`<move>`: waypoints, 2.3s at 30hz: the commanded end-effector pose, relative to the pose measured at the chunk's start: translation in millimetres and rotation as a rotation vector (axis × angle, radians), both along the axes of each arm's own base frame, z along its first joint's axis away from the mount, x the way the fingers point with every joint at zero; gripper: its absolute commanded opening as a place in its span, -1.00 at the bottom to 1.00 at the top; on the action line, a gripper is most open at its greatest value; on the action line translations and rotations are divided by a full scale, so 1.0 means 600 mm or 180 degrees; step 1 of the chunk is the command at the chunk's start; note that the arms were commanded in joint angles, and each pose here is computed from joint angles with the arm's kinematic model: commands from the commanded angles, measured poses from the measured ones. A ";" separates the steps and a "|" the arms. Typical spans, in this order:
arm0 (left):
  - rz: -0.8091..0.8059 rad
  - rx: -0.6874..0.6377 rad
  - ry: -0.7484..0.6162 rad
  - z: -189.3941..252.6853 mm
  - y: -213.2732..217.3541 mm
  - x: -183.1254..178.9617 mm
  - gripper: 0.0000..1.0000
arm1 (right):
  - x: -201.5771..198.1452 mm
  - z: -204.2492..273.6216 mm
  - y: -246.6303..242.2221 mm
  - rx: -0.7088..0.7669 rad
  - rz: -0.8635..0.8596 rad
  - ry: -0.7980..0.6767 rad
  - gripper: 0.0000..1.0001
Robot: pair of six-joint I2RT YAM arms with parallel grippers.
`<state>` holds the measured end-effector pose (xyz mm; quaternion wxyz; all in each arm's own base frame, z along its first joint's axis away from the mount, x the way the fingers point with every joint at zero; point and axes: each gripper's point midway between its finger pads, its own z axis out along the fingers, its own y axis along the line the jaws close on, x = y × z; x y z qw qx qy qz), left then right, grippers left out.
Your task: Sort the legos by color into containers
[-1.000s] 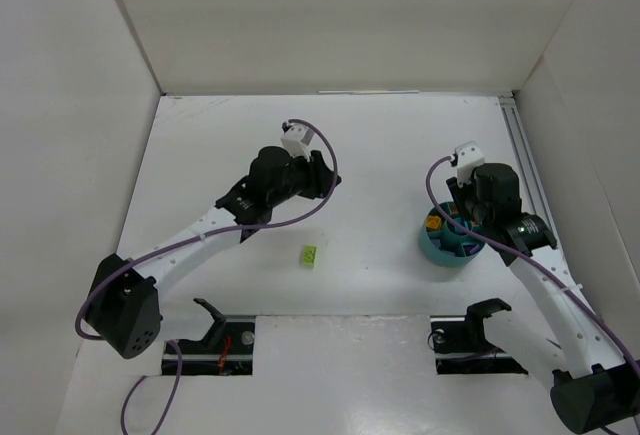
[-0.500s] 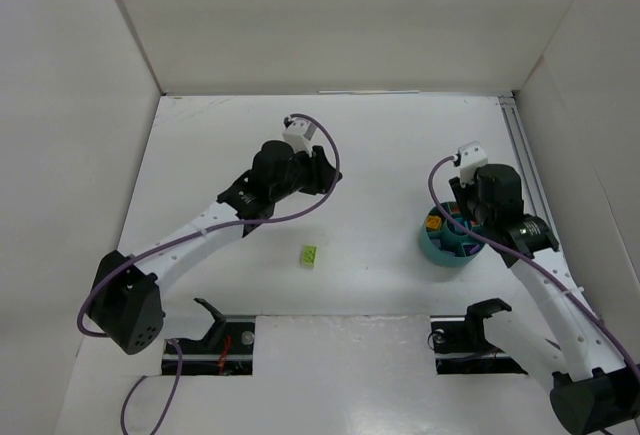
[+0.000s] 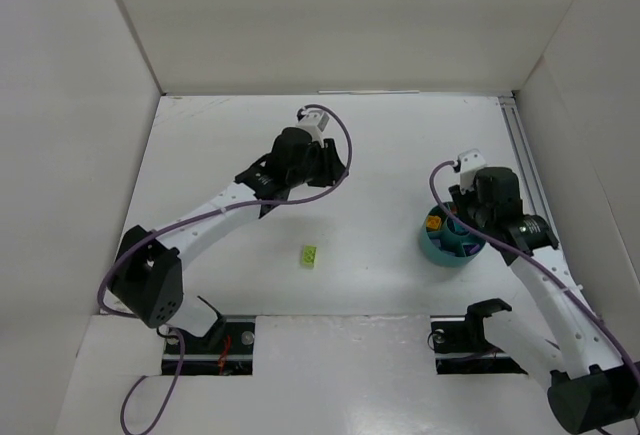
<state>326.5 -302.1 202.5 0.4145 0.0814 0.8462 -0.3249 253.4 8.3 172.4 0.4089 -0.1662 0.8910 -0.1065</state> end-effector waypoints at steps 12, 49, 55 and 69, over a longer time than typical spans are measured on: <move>0.0076 -0.0087 0.0338 0.037 -0.032 -0.039 -1.00 | -0.071 -0.015 0.114 0.0464 0.0602 0.0385 -0.74; 0.0088 0.0077 0.0368 0.026 -0.013 -0.057 -1.00 | -0.110 -0.065 0.203 0.0548 0.1032 0.0577 -0.74; 0.0061 0.0031 0.0340 0.029 -0.008 -0.065 -1.00 | -0.103 -0.046 0.196 0.0467 0.1023 0.0493 -0.74; 0.0047 0.0049 0.0322 0.029 -0.008 -0.065 -1.00 | -0.086 -0.035 0.170 0.0208 0.0723 0.0446 -0.74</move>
